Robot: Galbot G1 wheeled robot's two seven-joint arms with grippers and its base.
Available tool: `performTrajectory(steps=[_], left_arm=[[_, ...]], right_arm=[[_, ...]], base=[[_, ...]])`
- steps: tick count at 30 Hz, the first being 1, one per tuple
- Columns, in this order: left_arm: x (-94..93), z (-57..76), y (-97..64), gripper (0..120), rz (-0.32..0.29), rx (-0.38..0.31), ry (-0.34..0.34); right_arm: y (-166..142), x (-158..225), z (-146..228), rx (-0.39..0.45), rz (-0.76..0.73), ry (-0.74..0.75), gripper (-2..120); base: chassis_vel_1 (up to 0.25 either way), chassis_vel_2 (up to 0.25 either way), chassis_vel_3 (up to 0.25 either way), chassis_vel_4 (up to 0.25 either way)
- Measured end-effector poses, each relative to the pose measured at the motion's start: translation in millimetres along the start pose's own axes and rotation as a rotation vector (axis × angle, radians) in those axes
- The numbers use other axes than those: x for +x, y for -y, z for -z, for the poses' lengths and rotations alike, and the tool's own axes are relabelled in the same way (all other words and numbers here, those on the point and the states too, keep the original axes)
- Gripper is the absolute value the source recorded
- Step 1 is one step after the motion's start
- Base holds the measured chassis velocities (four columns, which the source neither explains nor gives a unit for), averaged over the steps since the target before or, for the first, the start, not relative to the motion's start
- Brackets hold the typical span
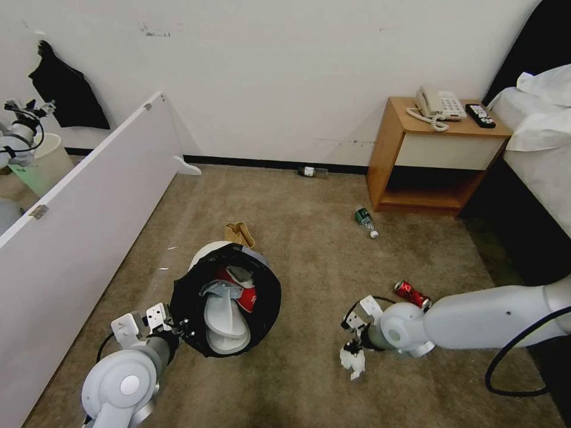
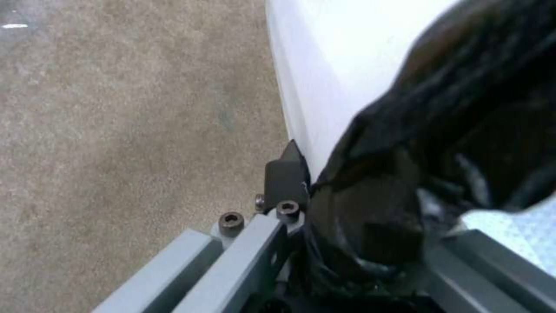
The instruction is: Pick up the trash bin and place the garbage on the floor into it.
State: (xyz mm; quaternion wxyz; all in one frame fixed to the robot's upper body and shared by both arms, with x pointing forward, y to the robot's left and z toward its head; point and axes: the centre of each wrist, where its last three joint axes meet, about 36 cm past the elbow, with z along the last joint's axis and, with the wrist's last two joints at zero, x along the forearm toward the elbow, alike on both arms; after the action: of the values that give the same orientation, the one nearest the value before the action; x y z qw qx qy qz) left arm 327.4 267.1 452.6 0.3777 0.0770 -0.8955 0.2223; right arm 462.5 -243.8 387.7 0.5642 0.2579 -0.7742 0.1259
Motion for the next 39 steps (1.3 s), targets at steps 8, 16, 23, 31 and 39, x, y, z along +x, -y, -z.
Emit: performTrajectory(steps=[8, 16, 23, 31, 39], left_arm=[[-6.4, -1.2, -2.5, 0, -0.009, -0.036, -0.005], [-7.0, -1.4, -6.1, 0, -0.002, -0.066, -0.016], [-0.1, 0.5, -6.0, 0, -0.001, -0.076, -0.026], [21.8, 9.4, -4.3, 0, -0.034, -0.048, -0.114], [26.8, 5.4, 2.3, 0, -0.06, -0.029, -0.223]], right_arm=[[5, 48, 8, 0.004, -0.014, 0.068, 0], [3, 104, 12, 0.005, -0.024, 0.188, 0], [0, 134, 9, 0.033, -0.041, 0.28, 0], [-9, 194, 12, 0.14, -0.052, 0.482, 0], [-26, 234, 6, 0.183, -0.014, 0.628, 0]], base=[[0.0, 0.0, 0.0, 0.0], [0.0, 0.0, 0.0, 0.0], [0.0, 0.0, 0.0, 0.0], [0.0, 0.0, 0.0, 0.0], [0.0, 0.0, 0.0, 0.0]])
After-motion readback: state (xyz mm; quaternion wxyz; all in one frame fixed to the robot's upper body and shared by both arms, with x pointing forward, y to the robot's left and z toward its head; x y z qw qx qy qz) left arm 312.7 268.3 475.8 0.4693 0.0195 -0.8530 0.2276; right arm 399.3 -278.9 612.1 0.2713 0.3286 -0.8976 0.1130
